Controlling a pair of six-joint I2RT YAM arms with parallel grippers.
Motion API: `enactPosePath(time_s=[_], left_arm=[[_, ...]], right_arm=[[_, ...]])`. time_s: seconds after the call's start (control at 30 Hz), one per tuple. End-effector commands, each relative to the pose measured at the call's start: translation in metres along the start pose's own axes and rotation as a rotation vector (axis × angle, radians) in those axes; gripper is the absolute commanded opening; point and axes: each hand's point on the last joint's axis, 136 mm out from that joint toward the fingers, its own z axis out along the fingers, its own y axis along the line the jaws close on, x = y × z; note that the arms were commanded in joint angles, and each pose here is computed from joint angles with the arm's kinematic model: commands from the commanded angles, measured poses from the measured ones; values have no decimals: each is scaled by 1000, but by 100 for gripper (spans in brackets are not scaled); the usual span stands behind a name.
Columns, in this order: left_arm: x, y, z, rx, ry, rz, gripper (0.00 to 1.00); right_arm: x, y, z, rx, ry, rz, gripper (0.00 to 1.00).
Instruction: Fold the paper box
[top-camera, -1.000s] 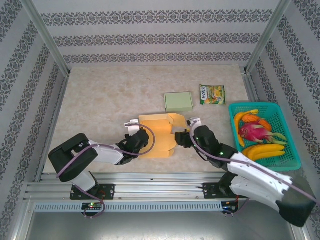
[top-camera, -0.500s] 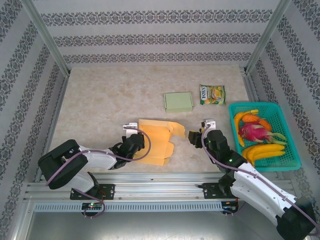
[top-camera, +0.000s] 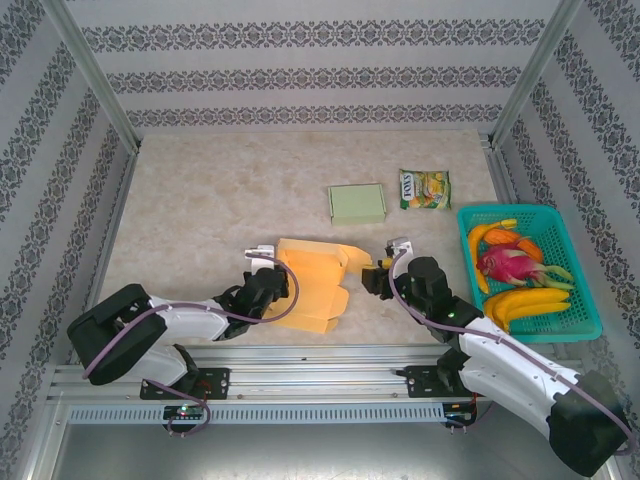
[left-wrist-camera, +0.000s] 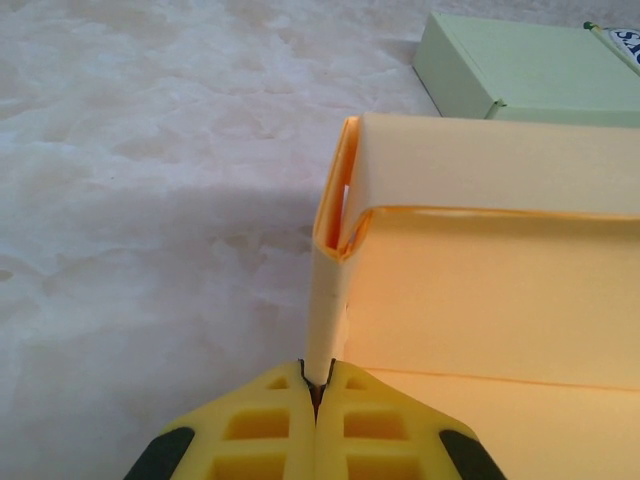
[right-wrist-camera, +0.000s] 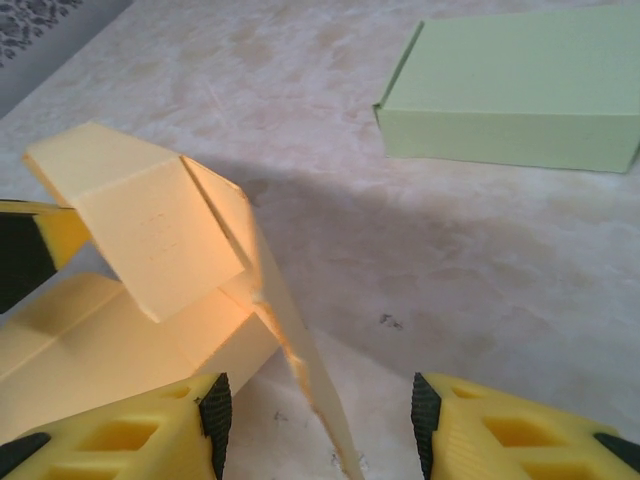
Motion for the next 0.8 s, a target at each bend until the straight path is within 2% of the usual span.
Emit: enactPosePath(time_s=[0.0,0.17,0.27,0.37,0.53,0.77], left_arm=[[-4,6,-2,-11,-9,-1,0],[-5,15,-4,-30,-11,-16,0],[-8,15,-6,-18,-17,-27,0],[-10,13,-8,-1,-17,-30,0],[-11,5,-13,65,-24,-27,0],[-10,2,-13,73,-11,-18,0]], right_arm=[[-8,14,-4,-59,-36,-26,53],[-17,-8,-21,51,-122,8,53],[-13,-30,-28,152,-129,47,53],[-9,-41,-28,188,-121,76,53],[-6,-33,-15,140,-70,71,53],[-5,-2,0,-24,-20,34,53]])
